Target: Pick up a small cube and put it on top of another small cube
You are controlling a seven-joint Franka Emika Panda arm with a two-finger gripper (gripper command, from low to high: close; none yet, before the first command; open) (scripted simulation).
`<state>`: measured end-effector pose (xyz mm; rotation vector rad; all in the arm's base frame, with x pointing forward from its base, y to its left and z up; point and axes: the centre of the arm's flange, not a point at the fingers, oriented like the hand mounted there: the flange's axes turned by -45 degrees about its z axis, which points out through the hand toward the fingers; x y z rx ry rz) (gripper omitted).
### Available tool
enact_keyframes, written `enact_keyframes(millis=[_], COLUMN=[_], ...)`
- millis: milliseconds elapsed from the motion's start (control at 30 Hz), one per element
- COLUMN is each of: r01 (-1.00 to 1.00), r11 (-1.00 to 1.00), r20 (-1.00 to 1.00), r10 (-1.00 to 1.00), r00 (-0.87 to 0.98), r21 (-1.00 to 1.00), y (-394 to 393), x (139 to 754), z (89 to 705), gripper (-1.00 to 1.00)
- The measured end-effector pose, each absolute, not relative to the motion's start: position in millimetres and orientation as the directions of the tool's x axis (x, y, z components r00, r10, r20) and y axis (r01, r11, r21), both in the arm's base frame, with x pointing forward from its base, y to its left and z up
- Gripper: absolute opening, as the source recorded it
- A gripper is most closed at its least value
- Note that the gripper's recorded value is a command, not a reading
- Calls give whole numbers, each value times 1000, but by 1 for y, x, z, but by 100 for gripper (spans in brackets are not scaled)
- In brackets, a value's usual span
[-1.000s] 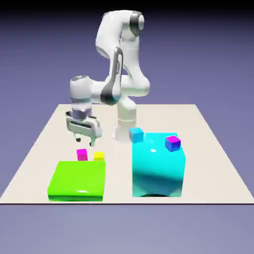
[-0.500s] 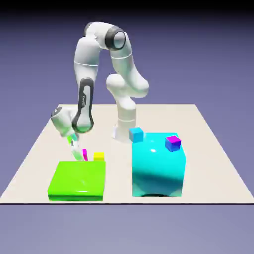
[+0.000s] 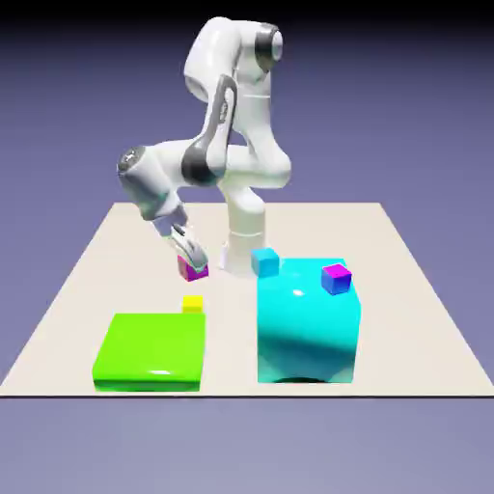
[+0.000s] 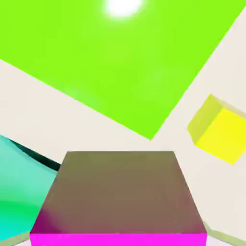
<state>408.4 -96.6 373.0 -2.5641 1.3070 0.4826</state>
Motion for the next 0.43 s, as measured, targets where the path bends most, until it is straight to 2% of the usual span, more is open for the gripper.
enact_keyframes(millis=[167,200,333,367,433], r01=[-723,-723,-723,-723,-722], r11=[-691,-691,-691,-691,-692], r20=[-360,-360,-360,-360,-359], r10=[-674,-674,-674,-674,-674], r00=[645,645,645,645,645], r21=[-2,-2,-2,-2,0], y=[3,3,15,16,15], x=[410,410,398,397,397], z=[445,445,381,379,378], gripper=[-100,-100,-100,100,100])
